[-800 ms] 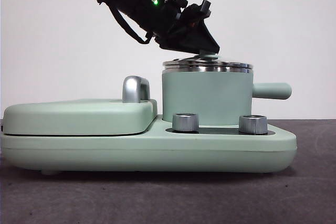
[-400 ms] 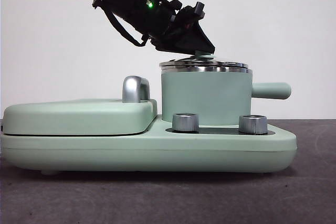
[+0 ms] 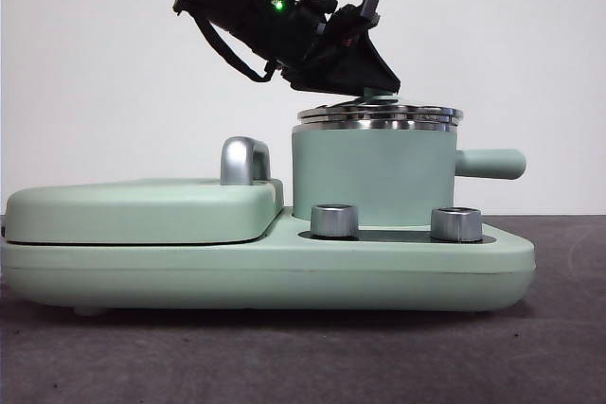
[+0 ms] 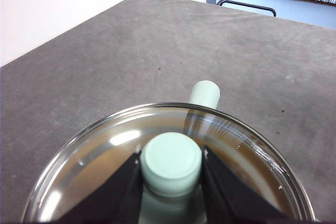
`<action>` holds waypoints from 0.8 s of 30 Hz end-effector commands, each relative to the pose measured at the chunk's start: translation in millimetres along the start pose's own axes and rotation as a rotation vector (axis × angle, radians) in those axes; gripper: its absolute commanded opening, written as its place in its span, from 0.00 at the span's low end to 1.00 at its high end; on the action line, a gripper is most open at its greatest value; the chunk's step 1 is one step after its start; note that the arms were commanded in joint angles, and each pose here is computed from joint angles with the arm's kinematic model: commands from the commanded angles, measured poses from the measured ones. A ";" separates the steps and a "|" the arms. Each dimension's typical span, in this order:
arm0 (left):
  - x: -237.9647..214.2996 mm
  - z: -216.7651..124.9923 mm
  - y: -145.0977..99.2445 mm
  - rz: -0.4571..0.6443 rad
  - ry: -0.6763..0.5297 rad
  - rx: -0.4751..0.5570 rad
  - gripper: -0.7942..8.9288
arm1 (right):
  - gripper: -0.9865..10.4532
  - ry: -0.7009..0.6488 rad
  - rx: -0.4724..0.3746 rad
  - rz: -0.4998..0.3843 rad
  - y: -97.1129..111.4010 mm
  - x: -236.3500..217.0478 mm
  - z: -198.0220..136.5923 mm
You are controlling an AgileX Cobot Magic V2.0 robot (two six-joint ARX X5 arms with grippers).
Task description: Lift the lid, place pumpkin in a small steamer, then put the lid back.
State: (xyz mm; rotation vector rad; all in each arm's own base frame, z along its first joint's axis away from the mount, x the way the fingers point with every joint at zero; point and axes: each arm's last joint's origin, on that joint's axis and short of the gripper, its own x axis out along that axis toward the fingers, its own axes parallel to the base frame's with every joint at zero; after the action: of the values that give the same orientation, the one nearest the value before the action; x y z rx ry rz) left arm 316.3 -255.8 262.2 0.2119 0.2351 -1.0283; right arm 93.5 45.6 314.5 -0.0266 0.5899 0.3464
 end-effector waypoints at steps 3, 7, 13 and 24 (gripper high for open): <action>-0.5 9.3 -2.1 0.023 -0.037 0.029 0.09 | 0.44 -0.005 0.009 0.002 0.7 -0.1 1.7; -0.5 9.0 -2.2 0.022 -0.034 0.027 0.09 | 0.44 -0.005 0.009 0.002 0.7 -0.1 1.7; -0.5 8.2 -1.6 0.044 -0.023 0.024 0.09 | 0.44 -0.005 0.009 0.002 0.7 0.0 1.7; -0.1 1.6 -4.0 0.027 0.044 0.001 0.09 | 0.44 -0.005 0.009 0.002 0.7 0.0 1.7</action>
State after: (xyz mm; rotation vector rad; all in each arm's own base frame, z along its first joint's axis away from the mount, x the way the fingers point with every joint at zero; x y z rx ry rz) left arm 314.9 -254.2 260.2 0.2303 0.2750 -0.9872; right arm 93.5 45.6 314.5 -0.0266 0.5899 0.3464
